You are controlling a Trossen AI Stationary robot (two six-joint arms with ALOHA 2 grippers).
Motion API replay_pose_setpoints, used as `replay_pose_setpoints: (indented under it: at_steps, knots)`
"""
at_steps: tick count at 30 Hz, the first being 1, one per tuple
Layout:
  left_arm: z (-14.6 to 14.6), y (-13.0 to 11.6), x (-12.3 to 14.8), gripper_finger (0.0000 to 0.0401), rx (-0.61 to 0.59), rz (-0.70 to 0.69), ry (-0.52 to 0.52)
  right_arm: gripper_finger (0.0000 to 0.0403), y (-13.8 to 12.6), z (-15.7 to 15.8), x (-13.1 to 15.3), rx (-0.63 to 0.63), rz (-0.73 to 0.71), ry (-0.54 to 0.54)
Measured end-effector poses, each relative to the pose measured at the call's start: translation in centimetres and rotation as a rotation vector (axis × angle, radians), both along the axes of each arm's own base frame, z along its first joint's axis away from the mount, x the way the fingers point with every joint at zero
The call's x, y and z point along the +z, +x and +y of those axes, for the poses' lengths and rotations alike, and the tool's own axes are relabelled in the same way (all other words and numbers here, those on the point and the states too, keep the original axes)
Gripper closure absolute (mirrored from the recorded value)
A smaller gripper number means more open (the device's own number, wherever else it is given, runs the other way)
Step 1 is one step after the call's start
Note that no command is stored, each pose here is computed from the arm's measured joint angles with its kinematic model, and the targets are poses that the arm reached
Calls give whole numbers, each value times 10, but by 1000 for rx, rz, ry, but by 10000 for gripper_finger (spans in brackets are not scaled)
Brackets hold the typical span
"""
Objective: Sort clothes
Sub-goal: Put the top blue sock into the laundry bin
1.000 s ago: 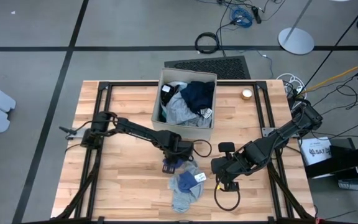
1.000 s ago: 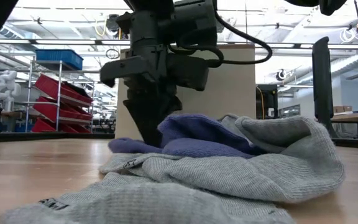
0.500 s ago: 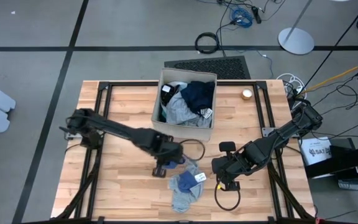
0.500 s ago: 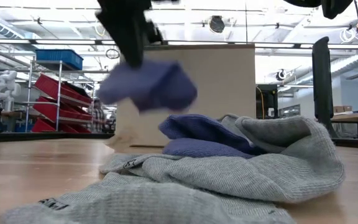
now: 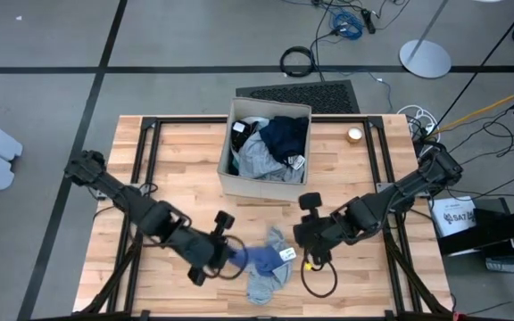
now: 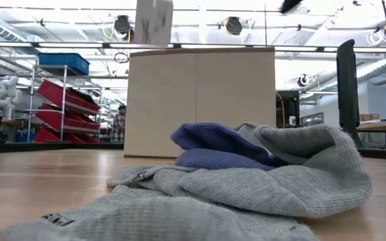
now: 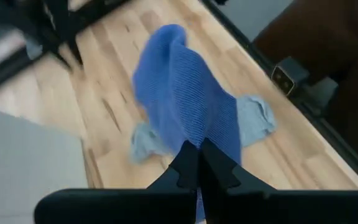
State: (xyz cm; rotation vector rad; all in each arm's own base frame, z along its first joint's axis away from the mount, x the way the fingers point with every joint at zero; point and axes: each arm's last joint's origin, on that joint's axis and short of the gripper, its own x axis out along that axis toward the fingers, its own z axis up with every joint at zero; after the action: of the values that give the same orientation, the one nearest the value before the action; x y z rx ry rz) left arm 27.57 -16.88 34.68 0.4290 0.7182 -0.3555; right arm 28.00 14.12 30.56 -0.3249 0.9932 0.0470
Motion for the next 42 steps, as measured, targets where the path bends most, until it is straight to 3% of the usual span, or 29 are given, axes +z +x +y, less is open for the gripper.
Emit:
replay_pose_setpoints:
  at_steps: [3,9,13,18,25,32,37,42]
  knots:
    - [-4,-6,4,399,24,-49,52,369,13,-3,6,51,-106,6]
    - [6,-14,8,400,257,-97,126,347,27,-2,18,168,-261,-43]
    - [9,-13,7,398,284,-86,117,295,35,-3,25,192,-356,-68]
    - [15,-9,7,396,312,-84,118,209,36,-6,28,75,-402,-145]
    - [28,-2,7,394,380,-83,102,127,35,-3,27,76,-394,-64]
    - [38,3,6,393,432,-84,88,113,38,1,31,135,-438,39]
    - [41,6,3,393,440,-79,96,118,46,-5,40,-9,-560,56]
    - [48,9,4,393,495,-113,117,119,50,-16,40,-106,-567,110]
